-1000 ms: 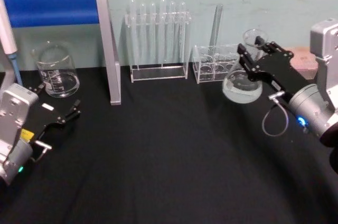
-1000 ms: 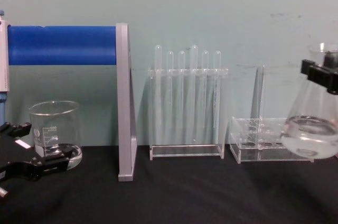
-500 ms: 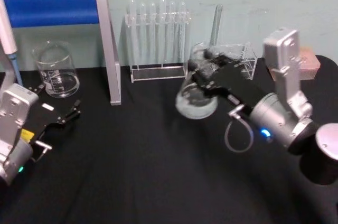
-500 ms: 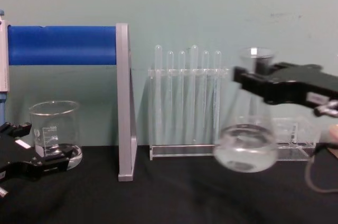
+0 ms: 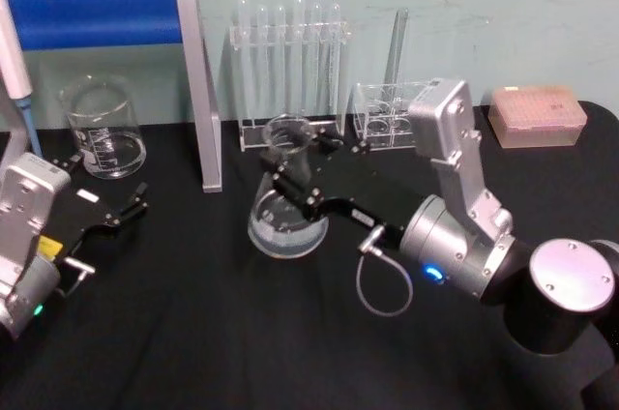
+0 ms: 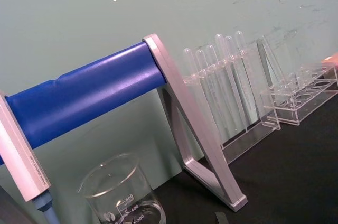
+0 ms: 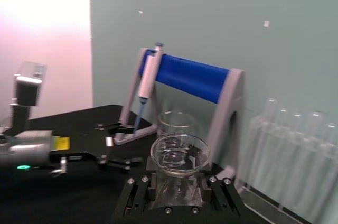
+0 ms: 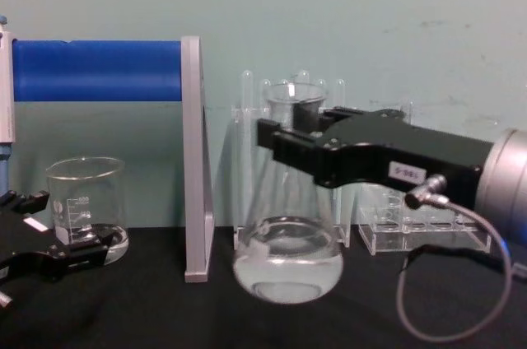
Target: Grasp the erlenmeyer flask with one hand, shake it three times, then place it back.
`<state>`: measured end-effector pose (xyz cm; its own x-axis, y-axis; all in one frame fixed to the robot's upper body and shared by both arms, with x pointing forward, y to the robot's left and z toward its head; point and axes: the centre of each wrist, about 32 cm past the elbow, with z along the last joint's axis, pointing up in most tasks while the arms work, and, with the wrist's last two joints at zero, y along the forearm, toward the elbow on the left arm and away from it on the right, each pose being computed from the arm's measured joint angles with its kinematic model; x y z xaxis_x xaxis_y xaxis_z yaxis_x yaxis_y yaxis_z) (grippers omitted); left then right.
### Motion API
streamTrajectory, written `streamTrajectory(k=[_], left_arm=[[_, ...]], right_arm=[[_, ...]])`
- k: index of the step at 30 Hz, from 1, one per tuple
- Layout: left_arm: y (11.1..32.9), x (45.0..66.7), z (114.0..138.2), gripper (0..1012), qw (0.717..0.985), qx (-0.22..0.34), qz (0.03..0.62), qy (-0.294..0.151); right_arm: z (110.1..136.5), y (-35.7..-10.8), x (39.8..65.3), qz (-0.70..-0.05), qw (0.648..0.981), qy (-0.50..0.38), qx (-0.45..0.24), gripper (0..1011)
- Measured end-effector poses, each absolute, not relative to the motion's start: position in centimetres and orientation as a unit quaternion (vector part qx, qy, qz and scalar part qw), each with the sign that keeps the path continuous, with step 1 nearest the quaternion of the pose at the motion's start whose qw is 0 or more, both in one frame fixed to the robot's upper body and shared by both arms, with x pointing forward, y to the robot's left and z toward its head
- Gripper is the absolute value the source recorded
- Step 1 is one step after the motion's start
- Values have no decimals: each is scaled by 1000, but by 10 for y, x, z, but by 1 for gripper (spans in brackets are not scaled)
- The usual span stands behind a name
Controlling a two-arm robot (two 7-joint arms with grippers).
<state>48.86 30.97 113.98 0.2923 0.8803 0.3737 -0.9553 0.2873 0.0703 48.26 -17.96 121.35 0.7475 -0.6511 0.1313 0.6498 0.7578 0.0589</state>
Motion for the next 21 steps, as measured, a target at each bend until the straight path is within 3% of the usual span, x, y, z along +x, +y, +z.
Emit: streamTrajectory(k=[12,21], left_arm=[[310,489,1140,1001,791,142,580,-132],[310,489,1140,1001,791,142,580,-132]], right_arm=[[1212,-165,476,-305,950,-68,3,449],[1212,-169,478,-318,946,-67,4,449]])
